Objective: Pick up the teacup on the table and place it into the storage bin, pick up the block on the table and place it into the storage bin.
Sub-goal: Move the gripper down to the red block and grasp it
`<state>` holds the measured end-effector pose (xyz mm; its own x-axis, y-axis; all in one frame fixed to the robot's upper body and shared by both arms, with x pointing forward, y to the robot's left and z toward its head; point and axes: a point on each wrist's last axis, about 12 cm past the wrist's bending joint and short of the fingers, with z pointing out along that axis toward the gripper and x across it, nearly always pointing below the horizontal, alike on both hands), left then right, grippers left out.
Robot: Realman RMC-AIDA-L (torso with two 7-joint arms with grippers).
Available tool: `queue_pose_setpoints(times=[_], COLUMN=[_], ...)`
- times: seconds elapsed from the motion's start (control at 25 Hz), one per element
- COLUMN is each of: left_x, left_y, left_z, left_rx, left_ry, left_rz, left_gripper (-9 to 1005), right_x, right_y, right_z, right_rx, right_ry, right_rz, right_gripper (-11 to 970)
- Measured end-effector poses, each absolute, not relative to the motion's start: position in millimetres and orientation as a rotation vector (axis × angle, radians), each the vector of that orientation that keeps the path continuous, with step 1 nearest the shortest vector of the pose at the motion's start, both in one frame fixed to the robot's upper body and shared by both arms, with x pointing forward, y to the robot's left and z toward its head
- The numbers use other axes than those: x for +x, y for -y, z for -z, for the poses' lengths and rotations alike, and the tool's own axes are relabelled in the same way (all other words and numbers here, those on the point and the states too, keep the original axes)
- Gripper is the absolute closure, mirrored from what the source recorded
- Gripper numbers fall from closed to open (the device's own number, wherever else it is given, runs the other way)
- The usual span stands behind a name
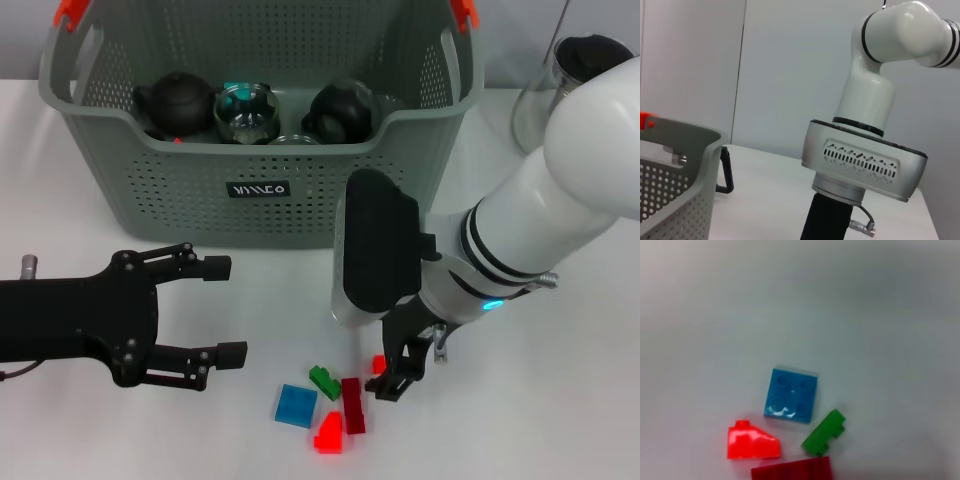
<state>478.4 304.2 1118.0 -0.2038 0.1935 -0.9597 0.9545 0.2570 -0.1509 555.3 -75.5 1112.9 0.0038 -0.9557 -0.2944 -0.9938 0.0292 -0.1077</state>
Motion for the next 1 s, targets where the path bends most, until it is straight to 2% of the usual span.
queue_pose_setpoints(times=[0.44,1.0], left_x=[478,477], left_y=[-305,-305], left_z=[-1117,-1117], left_rx=[1.088,1.087], left_ry=[-1.613,-1.612], left_rz=[1.039,1.038], left_gripper=[61,61], right_x=[561,562], right_y=[72,71], right_z=[-1124,-1114], right_rx=[-1.955,-1.936], right_ry=[-1.99,-1.984], right_rz=[-0.181,-0.172], right_gripper=[31,34])
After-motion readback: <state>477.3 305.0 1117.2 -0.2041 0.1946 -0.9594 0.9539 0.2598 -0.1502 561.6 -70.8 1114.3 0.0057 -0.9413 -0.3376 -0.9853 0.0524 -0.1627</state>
